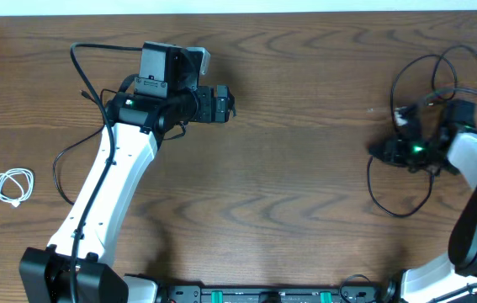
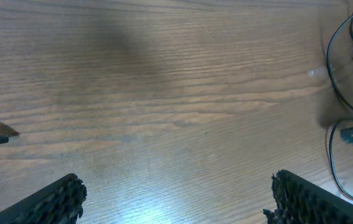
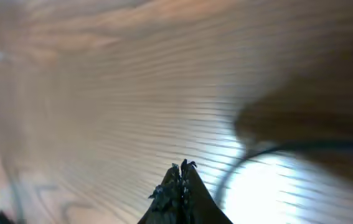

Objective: Untangle cables

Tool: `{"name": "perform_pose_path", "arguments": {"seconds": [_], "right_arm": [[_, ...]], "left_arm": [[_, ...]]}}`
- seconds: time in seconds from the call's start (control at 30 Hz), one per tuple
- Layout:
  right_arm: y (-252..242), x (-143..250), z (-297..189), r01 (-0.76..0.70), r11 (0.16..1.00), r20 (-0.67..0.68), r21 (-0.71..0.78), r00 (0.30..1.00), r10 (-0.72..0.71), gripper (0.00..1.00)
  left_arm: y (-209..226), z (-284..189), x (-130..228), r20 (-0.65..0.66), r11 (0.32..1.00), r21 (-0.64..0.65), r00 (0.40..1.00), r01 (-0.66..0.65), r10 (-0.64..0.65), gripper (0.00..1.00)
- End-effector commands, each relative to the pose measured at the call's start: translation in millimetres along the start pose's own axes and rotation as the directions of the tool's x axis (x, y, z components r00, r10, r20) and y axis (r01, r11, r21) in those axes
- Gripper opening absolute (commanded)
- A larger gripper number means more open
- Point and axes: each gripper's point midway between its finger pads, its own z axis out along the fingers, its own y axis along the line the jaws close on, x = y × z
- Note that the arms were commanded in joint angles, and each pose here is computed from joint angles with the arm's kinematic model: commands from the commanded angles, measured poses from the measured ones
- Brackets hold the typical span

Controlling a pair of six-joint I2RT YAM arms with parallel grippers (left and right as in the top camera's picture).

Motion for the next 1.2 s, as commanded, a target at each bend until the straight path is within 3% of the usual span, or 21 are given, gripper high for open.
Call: {"name": "perform_pose_path", "arguments": {"seconds": [0.0, 0.17, 0.43, 0.63, 0.87, 1.17], "right_arm": [[-1.3, 14.6, 19.8, 0.072, 0.989, -0.099, 0.131, 0.993, -0.059, 0.01], [4.2, 34.2, 33.8, 0.155, 0.957, -0.212, 0.243, 0.972, -0.104, 0.01], [-25.6, 49.5, 21.5, 0.117, 0.858, -0.254, 0.5, 0.967, 0.016, 0.01], [-43.7, 40.7, 11.5, 0.079, 0.797, -0.196, 0.599, 0.979, 0.05, 0.01], [-60.2, 3.1, 3.2, 0.026, 0.731, -0.04, 0.682, 0.999, 0.002, 0.01], [-93.3, -19.9, -20.2, -0.097, 0.702, 0.102, 0.706, 0.994, 0.035, 0.01]], "left_arm": [[-1.5, -5.3, -3.5, 0.021, 1.0, -0.005, 1.0, -0.018, 0.018, 0.96], [-1.7, -5.3, -4.7, 0.026, 1.0, -0.005, 0.999, -0.019, 0.019, 0.96], [-1.7, -5.3, -4.7, 0.026, 1.0, -0.005, 0.999, -0.019, 0.019, 0.96], [-1.7, -5.3, -4.7, 0.026, 1.0, -0.005, 0.999, -0.019, 0.019, 0.96], [-1.7, -5.3, -4.7, 0.026, 1.0, -0.005, 0.999, -0.019, 0.019, 0.96], [-1.7, -5.3, -4.5, 0.025, 1.0, -0.004, 1.0, -0.019, 0.019, 0.96]]}}
